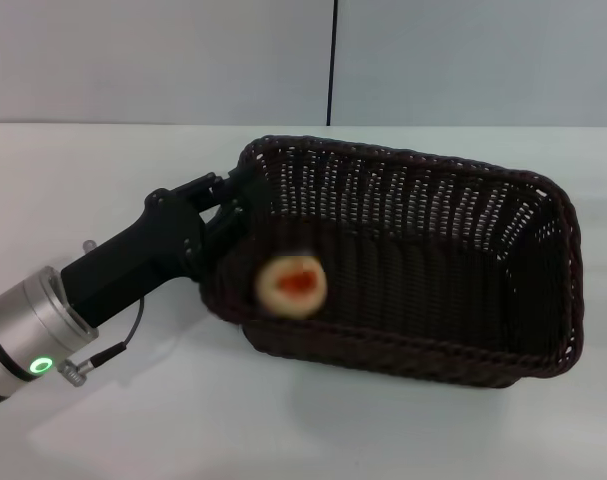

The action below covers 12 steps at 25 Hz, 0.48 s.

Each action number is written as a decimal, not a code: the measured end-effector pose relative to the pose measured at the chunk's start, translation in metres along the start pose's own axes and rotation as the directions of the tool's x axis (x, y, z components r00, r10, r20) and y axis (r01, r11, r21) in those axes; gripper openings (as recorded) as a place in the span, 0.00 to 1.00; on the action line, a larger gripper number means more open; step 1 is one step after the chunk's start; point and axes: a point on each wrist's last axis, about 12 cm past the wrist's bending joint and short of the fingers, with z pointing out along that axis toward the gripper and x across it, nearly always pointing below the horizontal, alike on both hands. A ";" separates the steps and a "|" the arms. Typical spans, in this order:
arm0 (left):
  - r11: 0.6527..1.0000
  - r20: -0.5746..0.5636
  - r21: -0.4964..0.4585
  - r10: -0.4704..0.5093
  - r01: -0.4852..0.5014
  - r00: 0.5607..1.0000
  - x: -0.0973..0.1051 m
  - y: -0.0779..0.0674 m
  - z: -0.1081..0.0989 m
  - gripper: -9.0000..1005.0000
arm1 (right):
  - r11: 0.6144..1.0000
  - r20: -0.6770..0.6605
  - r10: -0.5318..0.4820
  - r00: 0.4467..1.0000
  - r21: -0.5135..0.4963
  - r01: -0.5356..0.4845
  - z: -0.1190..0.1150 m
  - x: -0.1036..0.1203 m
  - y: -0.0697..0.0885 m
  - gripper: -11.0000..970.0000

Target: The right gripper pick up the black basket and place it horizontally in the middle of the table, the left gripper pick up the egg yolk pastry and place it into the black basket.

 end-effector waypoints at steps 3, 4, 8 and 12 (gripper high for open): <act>1.000 0.000 0.000 0.000 0.000 1.000 0.000 0.000 0.000 0.20 | 1.000 -0.001 0.003 1.000 0.000 -0.003 0.000 0.001 0.000 0.44; 1.000 0.000 0.000 0.000 0.000 1.000 0.000 0.000 0.000 0.22 | 1.000 -0.001 0.004 1.000 0.001 -0.004 0.000 0.001 0.000 0.44; 1.000 0.047 -0.012 -0.002 0.003 0.999 -0.001 -0.003 -0.007 0.38 | 1.000 -0.001 0.004 1.000 0.000 -0.004 0.000 0.001 0.001 0.44; 0.993 0.172 -0.111 0.052 -0.033 0.984 -0.008 -0.006 -0.031 0.52 | 1.000 0.005 0.006 1.000 -0.001 -0.006 -0.001 0.001 0.001 0.44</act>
